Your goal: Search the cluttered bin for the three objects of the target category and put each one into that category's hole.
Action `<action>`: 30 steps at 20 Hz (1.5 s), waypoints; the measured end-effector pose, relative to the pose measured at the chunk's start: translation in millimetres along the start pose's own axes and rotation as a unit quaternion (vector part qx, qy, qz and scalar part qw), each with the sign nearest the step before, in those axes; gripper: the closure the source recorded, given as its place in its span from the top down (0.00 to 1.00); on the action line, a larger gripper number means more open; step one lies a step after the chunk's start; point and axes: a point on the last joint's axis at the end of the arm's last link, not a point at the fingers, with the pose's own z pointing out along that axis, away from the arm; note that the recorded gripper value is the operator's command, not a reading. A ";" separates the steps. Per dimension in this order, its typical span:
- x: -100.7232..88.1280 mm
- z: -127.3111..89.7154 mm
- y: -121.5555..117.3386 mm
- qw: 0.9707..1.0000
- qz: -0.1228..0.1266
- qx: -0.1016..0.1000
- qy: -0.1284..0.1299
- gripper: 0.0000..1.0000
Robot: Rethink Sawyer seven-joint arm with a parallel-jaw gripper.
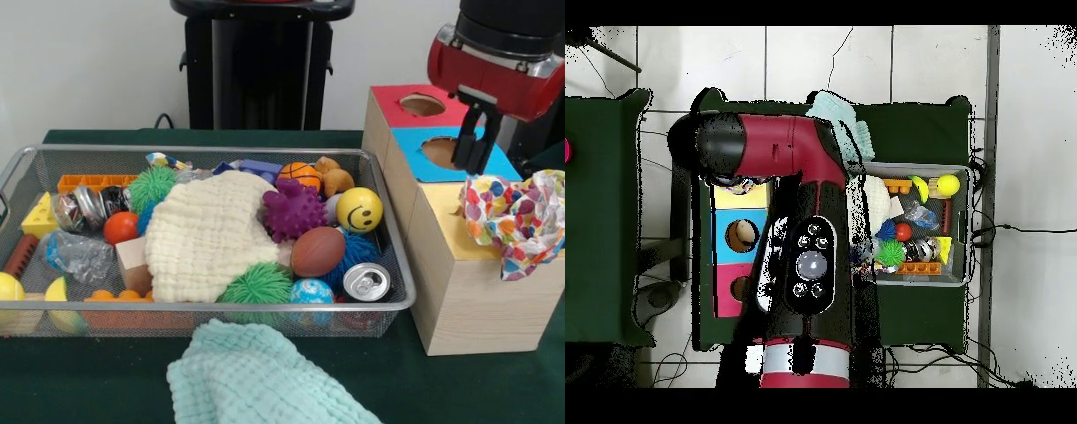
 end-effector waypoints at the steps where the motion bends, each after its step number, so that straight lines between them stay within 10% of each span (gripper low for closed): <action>1: 4.9 -4.5 2.2 1.000 -0.003 0.002 0.002 0.00; 14: 63.7 -58.3 31.3 0.999 -0.044 -0.009 -0.003 0.00; 30: 68.1 -20.8 29.1 0.999 -0.045 -0.021 -0.021 0.00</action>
